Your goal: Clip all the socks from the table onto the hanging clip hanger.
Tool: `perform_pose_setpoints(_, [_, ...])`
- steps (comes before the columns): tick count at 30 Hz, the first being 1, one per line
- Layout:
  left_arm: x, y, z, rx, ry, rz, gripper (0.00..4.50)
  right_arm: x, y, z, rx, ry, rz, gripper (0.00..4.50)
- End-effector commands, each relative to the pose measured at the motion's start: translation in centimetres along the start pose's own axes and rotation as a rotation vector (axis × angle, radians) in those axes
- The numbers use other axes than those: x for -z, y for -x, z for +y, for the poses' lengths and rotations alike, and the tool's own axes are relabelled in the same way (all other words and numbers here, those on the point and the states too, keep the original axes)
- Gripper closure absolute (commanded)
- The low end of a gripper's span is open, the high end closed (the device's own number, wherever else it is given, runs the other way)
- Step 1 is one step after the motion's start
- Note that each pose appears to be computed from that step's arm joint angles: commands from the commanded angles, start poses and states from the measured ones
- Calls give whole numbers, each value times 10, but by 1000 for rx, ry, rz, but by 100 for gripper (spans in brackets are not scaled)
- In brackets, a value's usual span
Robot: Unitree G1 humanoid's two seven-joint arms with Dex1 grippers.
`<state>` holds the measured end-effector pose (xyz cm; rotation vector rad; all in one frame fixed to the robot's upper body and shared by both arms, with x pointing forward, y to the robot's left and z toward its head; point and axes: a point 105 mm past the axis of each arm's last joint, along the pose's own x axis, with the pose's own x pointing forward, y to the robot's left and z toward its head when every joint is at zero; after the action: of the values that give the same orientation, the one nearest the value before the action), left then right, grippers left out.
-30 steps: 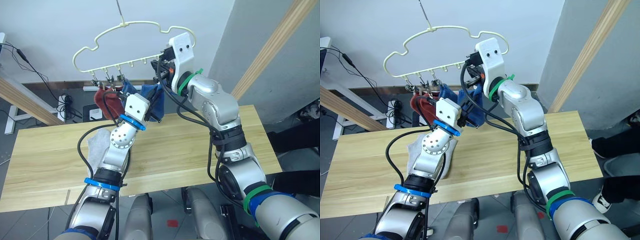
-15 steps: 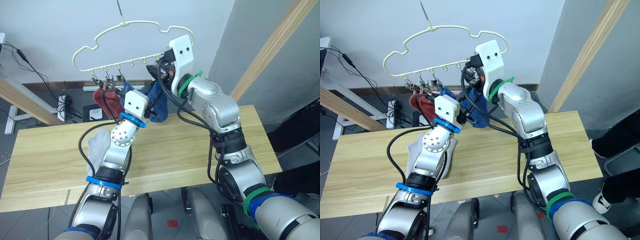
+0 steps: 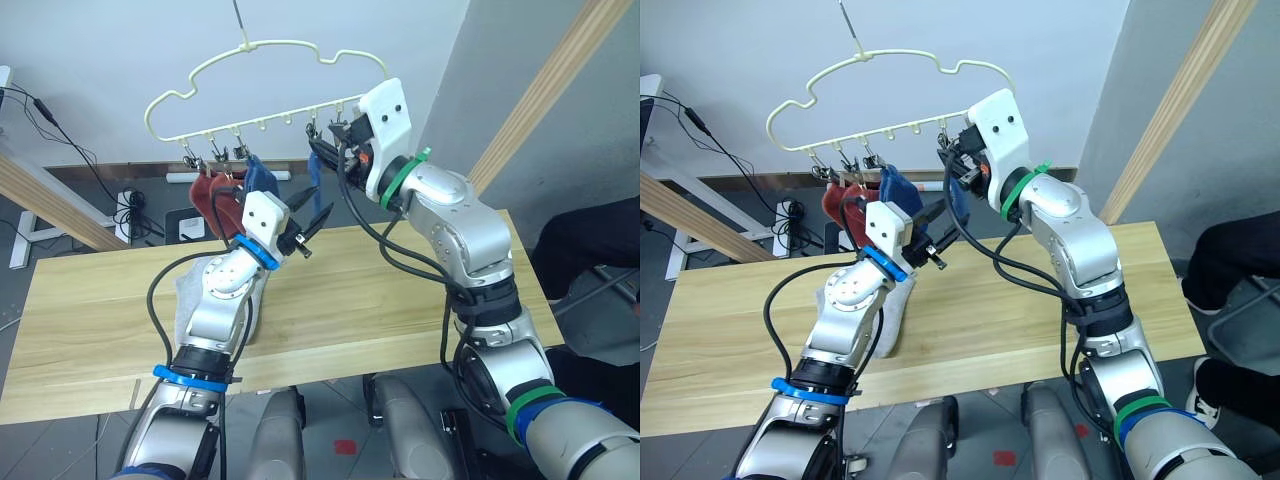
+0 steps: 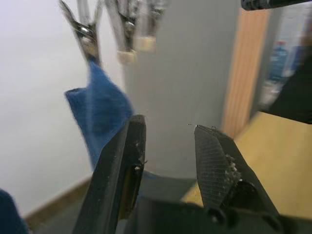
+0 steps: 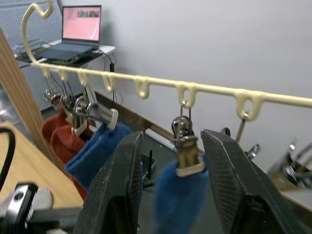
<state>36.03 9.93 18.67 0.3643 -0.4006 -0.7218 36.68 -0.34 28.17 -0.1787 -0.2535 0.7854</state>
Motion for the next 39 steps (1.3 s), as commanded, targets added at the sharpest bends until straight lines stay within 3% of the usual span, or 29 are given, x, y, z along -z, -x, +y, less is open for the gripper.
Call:
perform_pose_setpoints(1, [-17,10,8,80,35,-5,265,-17,11,2,2,44,-72,254])
perform_pose_setpoints(7, [-33,23,25,162,136,58,265,-5,15,-12,98,36,-39,254])
perform_pose_setpoints(12, [-53,23,36,178,183,48,265,2,5,-21,158,18,-10,254])
perform_pose_setpoints(17, [-57,23,41,179,177,57,265,8,-3,-25,179,21,13,254])
perform_pose_setpoints(39, [-80,17,52,178,164,30,265,-3,-34,-8,64,54,-19,254])
